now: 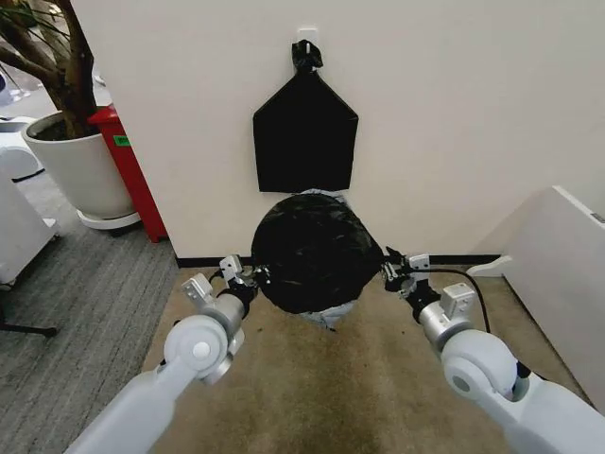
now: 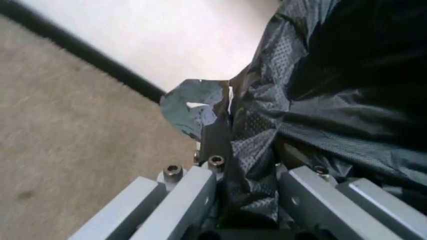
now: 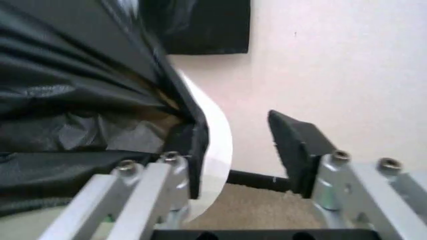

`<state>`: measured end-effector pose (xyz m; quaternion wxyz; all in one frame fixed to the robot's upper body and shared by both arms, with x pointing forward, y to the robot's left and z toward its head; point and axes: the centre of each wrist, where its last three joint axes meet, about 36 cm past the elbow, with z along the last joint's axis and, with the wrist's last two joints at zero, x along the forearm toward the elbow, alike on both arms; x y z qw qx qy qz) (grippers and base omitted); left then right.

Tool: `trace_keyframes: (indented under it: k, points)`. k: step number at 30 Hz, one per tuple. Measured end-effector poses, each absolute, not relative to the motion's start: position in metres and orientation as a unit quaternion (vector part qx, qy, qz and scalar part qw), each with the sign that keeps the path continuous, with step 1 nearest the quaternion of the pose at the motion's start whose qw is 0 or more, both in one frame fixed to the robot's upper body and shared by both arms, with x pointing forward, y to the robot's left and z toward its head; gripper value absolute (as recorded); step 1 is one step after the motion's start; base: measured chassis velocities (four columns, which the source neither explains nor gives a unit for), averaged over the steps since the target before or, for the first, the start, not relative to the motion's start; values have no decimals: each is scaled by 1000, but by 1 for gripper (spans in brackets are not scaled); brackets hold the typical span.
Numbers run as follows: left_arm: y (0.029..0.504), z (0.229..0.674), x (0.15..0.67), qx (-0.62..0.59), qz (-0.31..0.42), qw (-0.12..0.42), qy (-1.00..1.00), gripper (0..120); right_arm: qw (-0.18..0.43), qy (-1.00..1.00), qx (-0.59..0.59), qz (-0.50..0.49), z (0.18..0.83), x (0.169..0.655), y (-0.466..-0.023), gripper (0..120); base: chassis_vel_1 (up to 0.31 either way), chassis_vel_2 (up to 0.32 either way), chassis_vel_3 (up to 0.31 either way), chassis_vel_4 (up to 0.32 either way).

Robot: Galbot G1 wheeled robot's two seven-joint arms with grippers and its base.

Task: Place the garbage bag over the trash bin.

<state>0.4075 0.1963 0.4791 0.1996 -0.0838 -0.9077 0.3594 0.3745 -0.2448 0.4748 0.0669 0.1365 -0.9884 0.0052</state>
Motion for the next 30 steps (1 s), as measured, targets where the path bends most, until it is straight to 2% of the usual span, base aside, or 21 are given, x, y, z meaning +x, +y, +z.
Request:
trace_keyframes:
  k: [3,4,7,8,11,12,17,25,30]
  points:
    - [202,475,422,-48,385,222,-895,0,63,-988,137,-29,481,365,-245,48,0,0,0,0]
    - [202,475,422,-48,385,222,-895,0,63,-988,137,-29,481,365,-245,48,0,0,0,0]
    - [207,471,432,-41,413,245,-876,0,74,-982,145,-91,486,360,-238,58,0,0,0,0]
    - [209,473,434,-46,424,254,-868,0,79,-982,141,-93,479,364,-242,65,0,0,0,0]
    - [211,474,436,-48,429,258,-864,0,88,-981,131,-112,473,368,-246,77,0,0,0,0]
    - [211,474,436,-48,429,258,-864,0,88,-981,131,-112,473,368,-246,77,0,0,0,0]
    - [218,471,446,-37,438,265,-858,0,116,-963,126,-209,507,350,-231,97,0,0,0,0]
    - [219,470,460,-19,449,278,-849,0,161,-921,155,-318,541,295,-206,100,0,0,0,0]
    - [215,474,463,-20,450,281,-848,0,175,-910,162,-338,536,280,-190,100,0,0,0,0]
